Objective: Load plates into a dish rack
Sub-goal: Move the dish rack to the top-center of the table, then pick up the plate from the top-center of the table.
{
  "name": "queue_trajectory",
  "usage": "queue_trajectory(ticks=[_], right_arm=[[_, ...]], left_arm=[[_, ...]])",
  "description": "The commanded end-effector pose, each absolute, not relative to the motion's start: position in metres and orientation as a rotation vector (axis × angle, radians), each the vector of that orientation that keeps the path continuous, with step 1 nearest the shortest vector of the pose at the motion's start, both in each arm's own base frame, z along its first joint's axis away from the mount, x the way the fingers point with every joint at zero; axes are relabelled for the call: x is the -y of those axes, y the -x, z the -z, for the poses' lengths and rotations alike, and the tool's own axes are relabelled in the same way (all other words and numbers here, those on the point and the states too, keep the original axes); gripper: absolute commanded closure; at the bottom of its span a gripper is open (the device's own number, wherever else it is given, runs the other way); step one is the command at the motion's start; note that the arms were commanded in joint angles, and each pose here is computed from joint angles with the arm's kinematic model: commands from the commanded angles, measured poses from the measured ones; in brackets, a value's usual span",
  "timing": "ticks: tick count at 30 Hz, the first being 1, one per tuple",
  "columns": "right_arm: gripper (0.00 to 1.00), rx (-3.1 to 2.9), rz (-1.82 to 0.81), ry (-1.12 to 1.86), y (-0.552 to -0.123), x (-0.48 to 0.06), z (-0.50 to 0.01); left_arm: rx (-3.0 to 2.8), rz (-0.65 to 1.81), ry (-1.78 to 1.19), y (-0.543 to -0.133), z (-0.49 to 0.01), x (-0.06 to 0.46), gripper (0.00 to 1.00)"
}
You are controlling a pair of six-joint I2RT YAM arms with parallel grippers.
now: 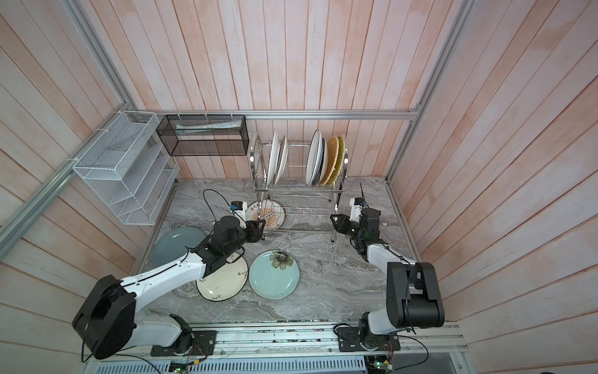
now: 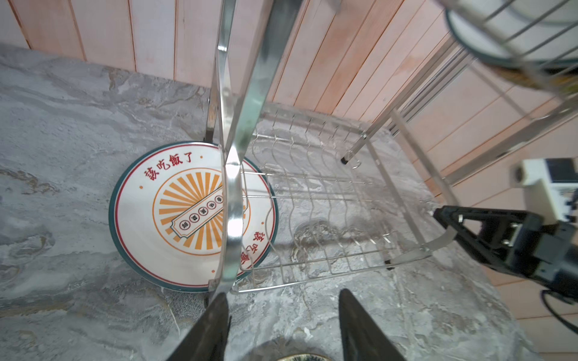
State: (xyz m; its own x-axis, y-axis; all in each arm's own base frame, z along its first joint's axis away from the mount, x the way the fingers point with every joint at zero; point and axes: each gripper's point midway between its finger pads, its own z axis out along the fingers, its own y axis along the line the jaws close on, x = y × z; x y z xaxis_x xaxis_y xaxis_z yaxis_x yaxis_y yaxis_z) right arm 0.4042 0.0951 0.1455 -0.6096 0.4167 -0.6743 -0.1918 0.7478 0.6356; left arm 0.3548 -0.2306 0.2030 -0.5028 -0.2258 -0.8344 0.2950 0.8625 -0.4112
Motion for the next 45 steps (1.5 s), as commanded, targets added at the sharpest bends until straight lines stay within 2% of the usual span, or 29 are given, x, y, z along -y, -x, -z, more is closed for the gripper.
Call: queue_trajectory(ticks=[1,6,10,16,22,31,45], right_arm=[[0.55,-2.041,-0.911,-0.22,-0.397,-0.094,-0.153],[0.46,-2.023,-0.921,-0.209,-0.392,-0.095,-0.162],[0.37,-2.004,-0.935,-0.199,-0.386,-0.097,-0.175],[0.19,-1.961,-0.936,-0.184,-0.364,-0.096,-0.196],[0.09,-1.914,-0.964,-0.147,-0.334,-0.1,-0.22],[0.05,-1.852,-1.012,-0.057,-0.298,-0.109,-0.252],[0.03,-1.84,-1.089,-0.042,-0.282,-0.116,-0.26]], left_arm=[[-2.009,0.629,-0.061,-0.337,-0.221,0.218,0.42],[-2.017,0.679,0.016,-0.311,-0.228,0.189,0.4],[-2.074,0.802,0.145,-0.308,-0.208,0.163,0.4],[-2.24,0.916,0.184,-0.341,-0.162,0.166,0.43],[-2.309,0.969,0.28,-0.394,-0.123,0.165,0.48],[-2.392,0.884,0.347,-0.447,-0.081,0.157,0.48],[-2.462,0.828,0.363,-0.465,-0.043,0.156,0.54]])
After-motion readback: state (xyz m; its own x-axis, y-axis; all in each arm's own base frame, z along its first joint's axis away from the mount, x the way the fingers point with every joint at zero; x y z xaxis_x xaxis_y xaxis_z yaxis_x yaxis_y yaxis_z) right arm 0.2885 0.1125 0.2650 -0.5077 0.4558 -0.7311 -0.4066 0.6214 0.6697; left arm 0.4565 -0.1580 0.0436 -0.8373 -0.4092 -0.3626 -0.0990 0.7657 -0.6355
